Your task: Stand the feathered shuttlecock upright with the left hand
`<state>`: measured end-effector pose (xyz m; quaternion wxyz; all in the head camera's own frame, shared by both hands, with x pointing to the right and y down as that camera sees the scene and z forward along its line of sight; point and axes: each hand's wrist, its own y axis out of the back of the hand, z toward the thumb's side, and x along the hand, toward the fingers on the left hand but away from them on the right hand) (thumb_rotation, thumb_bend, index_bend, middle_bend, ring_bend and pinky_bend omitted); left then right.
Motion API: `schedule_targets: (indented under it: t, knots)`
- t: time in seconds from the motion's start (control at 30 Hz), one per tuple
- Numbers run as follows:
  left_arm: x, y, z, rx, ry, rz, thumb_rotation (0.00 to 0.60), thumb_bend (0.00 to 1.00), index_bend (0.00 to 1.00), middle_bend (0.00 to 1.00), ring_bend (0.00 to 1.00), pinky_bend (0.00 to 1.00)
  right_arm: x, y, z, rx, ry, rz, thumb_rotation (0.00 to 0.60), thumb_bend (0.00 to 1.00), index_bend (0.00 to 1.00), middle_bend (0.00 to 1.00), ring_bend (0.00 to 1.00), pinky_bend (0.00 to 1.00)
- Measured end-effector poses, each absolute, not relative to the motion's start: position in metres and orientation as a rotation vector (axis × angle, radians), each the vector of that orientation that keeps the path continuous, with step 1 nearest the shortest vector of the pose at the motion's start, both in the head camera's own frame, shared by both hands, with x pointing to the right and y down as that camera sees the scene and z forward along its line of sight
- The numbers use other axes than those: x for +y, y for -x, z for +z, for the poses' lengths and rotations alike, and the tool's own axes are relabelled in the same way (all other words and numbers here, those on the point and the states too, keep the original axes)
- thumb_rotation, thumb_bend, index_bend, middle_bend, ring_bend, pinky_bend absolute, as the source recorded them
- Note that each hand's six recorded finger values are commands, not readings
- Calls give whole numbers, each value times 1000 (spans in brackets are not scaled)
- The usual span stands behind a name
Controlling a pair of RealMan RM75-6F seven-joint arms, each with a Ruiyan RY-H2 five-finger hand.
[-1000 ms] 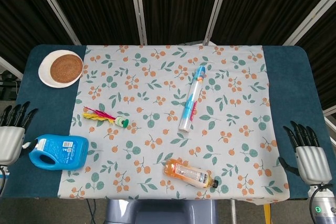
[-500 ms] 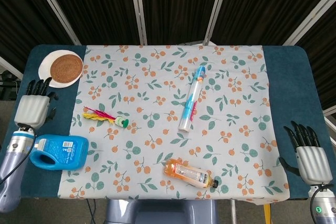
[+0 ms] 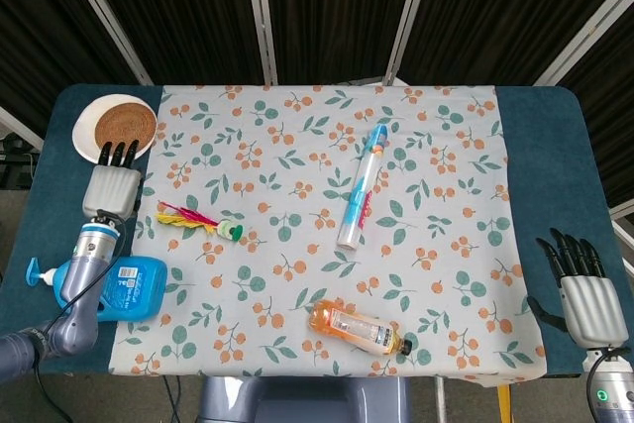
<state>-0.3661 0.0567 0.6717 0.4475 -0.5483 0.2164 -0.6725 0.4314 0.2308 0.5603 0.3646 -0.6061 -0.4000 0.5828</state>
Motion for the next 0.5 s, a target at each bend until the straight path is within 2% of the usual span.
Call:
schedule_targets:
  t: [0.5]
  knots:
    - [68, 346, 704, 489, 1382, -1674, 600, 324, 494, 0, 0, 0, 231, -432, 560, -1039, 1564, 1502, 600, 154, 117, 0, 0, 9]
